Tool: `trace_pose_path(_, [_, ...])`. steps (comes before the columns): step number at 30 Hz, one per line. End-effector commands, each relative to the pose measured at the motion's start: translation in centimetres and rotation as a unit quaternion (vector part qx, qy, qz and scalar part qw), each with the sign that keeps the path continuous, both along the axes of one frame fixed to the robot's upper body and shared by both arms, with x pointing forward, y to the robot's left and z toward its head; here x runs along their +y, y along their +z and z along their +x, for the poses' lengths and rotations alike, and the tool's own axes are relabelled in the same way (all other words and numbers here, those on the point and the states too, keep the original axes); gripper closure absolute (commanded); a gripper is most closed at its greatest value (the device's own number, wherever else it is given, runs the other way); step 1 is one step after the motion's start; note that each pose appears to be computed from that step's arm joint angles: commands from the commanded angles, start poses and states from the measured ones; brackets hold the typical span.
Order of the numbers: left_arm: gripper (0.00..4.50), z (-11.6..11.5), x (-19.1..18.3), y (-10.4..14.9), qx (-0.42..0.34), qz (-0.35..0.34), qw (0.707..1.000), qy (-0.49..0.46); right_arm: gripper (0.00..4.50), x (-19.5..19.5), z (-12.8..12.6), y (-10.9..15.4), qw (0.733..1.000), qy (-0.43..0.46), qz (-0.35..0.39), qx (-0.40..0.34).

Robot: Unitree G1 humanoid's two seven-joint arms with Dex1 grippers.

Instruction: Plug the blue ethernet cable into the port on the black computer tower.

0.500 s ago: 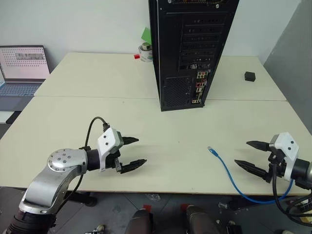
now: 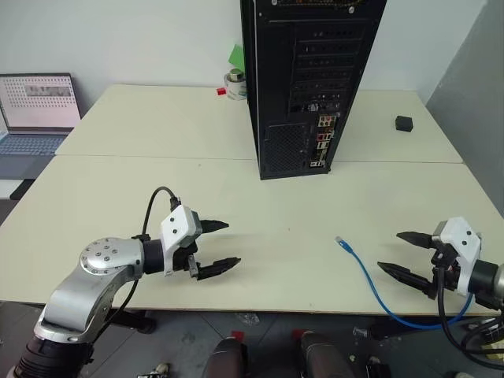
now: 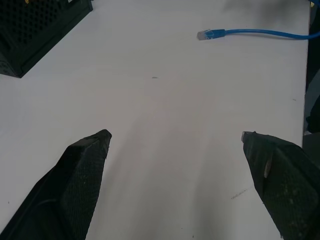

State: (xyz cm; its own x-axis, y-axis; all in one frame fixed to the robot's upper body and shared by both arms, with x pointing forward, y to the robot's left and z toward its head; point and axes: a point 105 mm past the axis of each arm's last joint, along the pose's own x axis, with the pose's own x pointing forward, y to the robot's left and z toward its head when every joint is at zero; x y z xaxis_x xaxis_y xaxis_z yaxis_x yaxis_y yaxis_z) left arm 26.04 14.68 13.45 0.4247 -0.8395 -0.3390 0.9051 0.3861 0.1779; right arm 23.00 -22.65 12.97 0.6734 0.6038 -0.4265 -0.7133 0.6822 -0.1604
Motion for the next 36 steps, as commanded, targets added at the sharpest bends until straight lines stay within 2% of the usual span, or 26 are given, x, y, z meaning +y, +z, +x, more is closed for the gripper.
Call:
trace_pose_path(1, [0.02,-0.1,-1.2,0.7,-0.017,0.008,0.999,-0.041,0.0,0.9,-0.2,0.7,1.0,-0.006,0.002,-0.025])
trace_pose_path(6, [0.02,-0.2,-2.9,0.9,-0.001,-0.012,0.996,-0.087,0.0,2.1,0.5,-1.2,0.999,-0.034,0.01,-0.023])
trace_pose_path(13, [0.02,0.3,-3.8,0.2,-0.005,-0.003,0.993,-0.114,0.0,3.8,2.7,-3.4,0.998,-0.047,0.029,-0.023])
trace_pose_path(17, [0.02,0.4,-3.8,0.2,-0.007,-0.002,0.993,-0.118,0.0,4.1,3.2,-4.9,0.999,-0.048,0.019,-0.014])
trace_pose_path(20, [0.02,0.4,-3.7,0.2,-0.008,-0.001,0.993,-0.115,0.0,4.0,3.2,-5.9,0.999,-0.038,-0.015,-0.012])
trace_pose_path(23, [0.0,0.4,-3.5,0.2,-0.009,-0.001,0.994,-0.112,0.53,3.9,3.2,-6.2,0.999,-0.037,-0.025,-0.012])
trace_pose_path(36, [0.0,0.5,-3.8,-0.3,-0.008,-0.003,0.994,-0.106,3.75,3.4,3.5,-6.2,0.999,-0.027,-0.042,-0.005])
